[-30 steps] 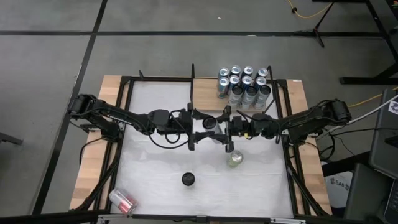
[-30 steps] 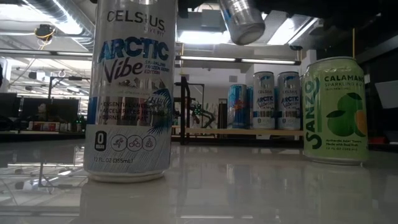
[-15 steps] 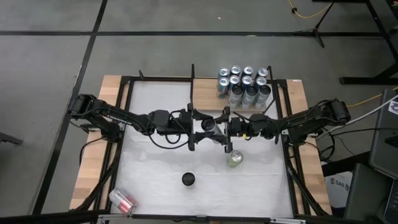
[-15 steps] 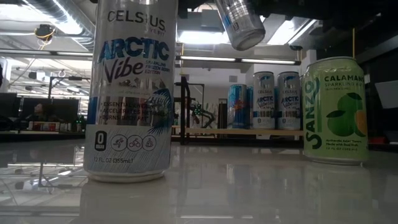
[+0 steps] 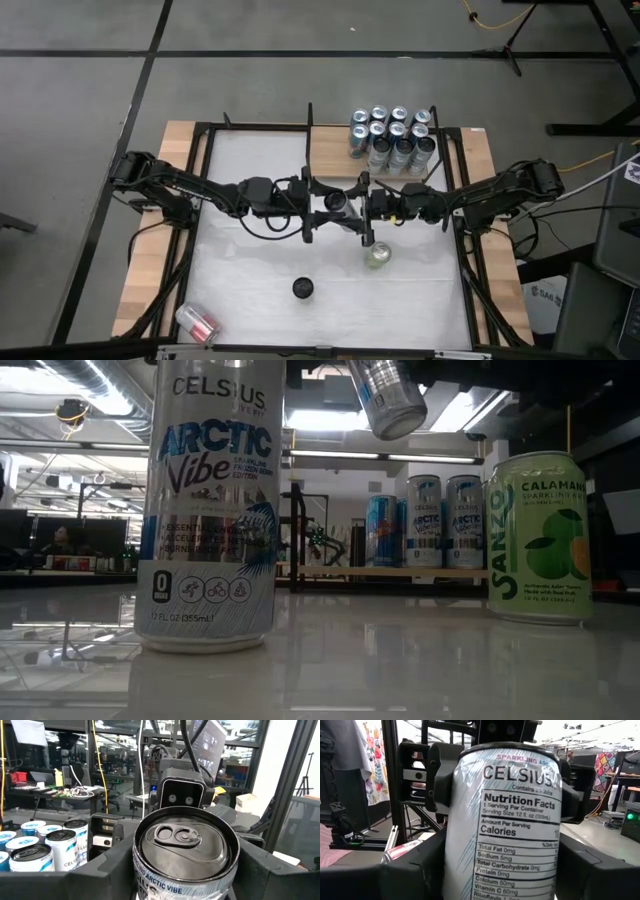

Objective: Place canned beverage on shelf
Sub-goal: Put the white-blue soda can on the shelf aligned with the other white-blue soda cans

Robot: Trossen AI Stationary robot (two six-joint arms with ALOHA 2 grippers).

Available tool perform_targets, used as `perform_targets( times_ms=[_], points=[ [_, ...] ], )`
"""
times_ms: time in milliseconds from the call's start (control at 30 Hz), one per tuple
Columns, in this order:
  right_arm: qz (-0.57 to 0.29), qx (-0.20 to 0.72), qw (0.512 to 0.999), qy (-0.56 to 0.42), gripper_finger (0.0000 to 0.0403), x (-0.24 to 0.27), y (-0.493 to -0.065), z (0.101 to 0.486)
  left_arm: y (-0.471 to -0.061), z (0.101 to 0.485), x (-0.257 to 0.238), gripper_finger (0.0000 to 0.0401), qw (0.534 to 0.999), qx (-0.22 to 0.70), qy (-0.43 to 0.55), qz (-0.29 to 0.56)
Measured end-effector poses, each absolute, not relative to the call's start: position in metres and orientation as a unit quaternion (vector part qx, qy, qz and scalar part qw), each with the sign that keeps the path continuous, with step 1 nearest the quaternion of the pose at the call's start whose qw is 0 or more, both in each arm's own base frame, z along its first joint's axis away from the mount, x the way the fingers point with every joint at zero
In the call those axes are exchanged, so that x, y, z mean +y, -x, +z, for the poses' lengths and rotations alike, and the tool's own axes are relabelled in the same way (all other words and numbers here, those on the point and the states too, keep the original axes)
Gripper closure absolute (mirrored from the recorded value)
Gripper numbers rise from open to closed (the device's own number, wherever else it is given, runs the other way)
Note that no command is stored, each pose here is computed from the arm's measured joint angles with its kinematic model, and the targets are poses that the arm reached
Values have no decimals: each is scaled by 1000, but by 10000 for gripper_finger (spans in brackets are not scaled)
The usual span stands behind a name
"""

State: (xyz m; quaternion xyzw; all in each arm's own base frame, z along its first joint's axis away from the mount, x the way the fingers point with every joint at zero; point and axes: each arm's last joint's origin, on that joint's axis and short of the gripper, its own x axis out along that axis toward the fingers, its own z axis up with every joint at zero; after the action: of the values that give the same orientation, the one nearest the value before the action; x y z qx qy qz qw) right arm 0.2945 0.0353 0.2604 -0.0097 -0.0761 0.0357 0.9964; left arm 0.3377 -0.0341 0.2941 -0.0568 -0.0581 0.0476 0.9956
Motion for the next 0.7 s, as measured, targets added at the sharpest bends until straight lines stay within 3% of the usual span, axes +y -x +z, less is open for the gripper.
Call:
perform_targets(
  times_ms=[433, 700],
  points=[
    [6, -47, 999, -7, 41, 33, -293, 258, -338, 293, -33, 165, 995, -54, 57, 61],
    [-2, 90, 995, 29, 16, 28, -256, 267, -338, 292, -27, 165, 994, -53, 60, 80]
  ],
)
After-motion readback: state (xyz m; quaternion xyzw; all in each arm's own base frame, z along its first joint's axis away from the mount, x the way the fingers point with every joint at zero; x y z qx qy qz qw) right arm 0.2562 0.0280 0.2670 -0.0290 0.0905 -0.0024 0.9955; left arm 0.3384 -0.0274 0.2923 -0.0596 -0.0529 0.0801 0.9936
